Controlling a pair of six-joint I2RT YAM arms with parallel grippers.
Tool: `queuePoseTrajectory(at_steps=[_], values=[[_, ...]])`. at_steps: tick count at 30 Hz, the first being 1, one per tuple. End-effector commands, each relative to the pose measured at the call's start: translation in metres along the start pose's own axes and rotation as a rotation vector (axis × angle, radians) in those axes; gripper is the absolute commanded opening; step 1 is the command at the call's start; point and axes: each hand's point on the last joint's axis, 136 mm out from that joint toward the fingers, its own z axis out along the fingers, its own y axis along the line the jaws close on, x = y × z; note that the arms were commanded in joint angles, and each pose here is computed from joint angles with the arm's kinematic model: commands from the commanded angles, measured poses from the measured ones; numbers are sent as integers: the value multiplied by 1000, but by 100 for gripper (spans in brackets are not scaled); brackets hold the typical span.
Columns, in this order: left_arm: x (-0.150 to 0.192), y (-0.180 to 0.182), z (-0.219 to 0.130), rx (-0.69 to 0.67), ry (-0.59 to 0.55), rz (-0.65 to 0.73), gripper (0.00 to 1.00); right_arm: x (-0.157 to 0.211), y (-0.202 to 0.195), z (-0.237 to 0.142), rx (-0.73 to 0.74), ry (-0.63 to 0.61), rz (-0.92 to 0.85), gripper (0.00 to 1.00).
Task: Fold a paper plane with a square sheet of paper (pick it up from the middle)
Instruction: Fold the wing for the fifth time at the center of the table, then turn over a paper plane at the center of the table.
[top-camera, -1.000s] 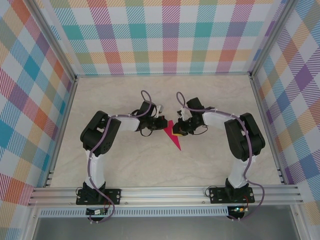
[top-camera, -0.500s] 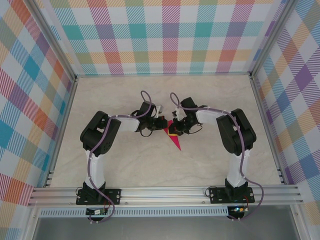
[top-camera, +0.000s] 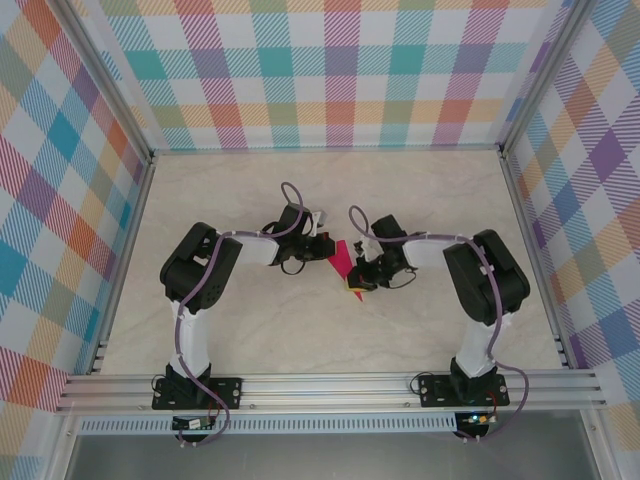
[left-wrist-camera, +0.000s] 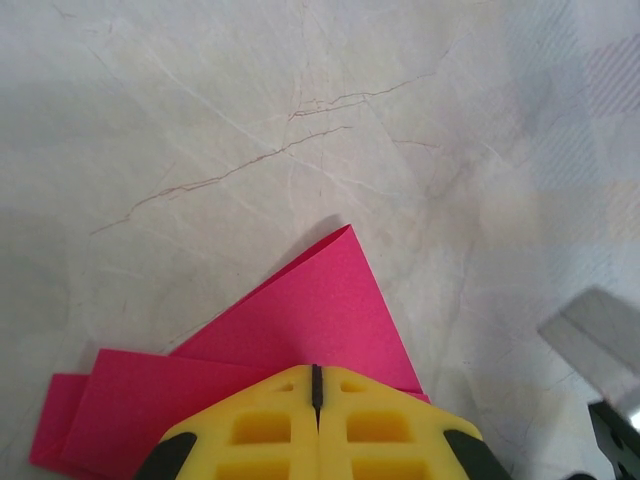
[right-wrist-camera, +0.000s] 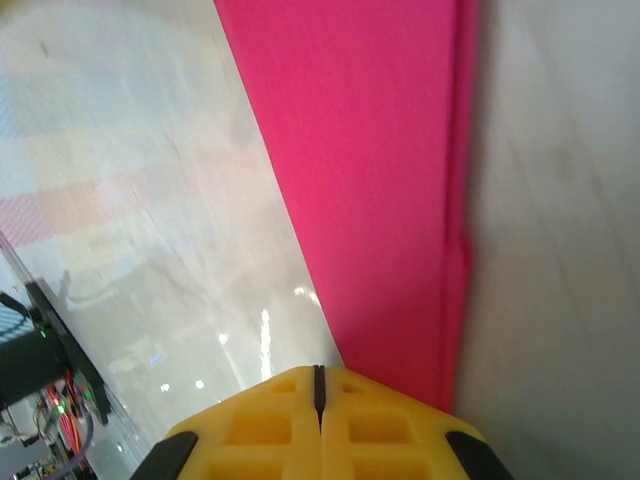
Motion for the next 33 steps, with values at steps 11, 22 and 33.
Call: queuePoseTrajectory(at_steps=[11, 22, 33], values=[[19, 30, -4, -144, 71, -52, 4, 22, 6, -41, 21, -133, -16, 9], [-32, -28, -69, -285, 35, -127, 56, -66, 15, -115, 175, -467, 47, 70], [-3, -39, -88, -775, 61, -100, 84, -82, -43, -132, 282, -588, 244, 100]])
